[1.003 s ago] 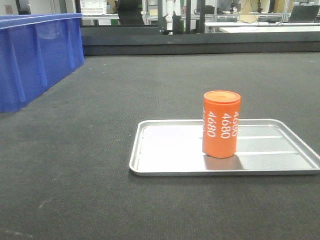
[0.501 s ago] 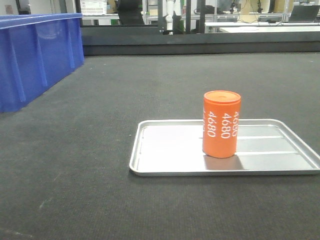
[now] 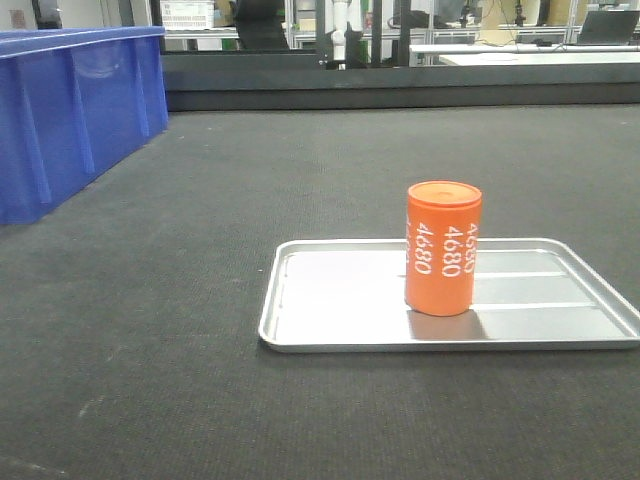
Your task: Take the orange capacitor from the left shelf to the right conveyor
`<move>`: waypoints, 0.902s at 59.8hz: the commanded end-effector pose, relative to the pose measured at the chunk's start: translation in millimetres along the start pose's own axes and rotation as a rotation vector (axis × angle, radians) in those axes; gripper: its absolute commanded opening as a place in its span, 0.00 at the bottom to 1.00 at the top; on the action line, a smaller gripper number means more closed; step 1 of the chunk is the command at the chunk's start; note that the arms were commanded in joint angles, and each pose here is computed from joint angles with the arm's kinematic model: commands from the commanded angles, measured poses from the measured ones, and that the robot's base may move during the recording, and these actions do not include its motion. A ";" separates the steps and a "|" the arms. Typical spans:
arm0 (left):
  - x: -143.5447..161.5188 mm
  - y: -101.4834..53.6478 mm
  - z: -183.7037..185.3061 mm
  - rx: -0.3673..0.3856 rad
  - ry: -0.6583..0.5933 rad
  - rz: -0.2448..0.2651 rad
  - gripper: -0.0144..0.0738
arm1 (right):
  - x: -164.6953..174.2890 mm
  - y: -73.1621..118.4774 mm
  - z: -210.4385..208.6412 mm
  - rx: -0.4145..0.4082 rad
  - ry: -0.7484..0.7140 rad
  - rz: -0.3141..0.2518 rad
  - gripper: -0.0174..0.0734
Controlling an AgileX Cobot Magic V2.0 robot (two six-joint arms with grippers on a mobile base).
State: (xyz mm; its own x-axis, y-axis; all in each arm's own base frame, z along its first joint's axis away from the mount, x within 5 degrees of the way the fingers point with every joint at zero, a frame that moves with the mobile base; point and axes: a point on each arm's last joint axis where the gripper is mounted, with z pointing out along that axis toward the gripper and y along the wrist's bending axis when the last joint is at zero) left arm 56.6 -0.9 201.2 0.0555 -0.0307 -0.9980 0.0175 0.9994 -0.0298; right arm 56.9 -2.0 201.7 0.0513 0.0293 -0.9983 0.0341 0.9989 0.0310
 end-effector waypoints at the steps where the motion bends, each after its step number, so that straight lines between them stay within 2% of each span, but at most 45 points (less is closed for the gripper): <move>1: -1.3 -0.4 -0.4 0.007 -0.077 -0.003 0.02 | -16.0 0.2 -3.0 0.000 -0.125 -0.006 0.25; 54: -1.3 -0.4 -0.4 0.007 -0.077 -0.003 0.02 | -15.9 0.2 -3.0 -0.001 -0.125 0.006 0.25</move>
State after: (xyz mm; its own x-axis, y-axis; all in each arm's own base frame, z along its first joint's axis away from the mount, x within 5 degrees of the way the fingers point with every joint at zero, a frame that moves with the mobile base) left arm 56.6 -0.9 201.2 0.0555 -0.0307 -0.9980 0.0175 0.9994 -0.0298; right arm 56.9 -2.0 201.5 0.0494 0.0463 -0.9977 0.0332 0.9983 0.0479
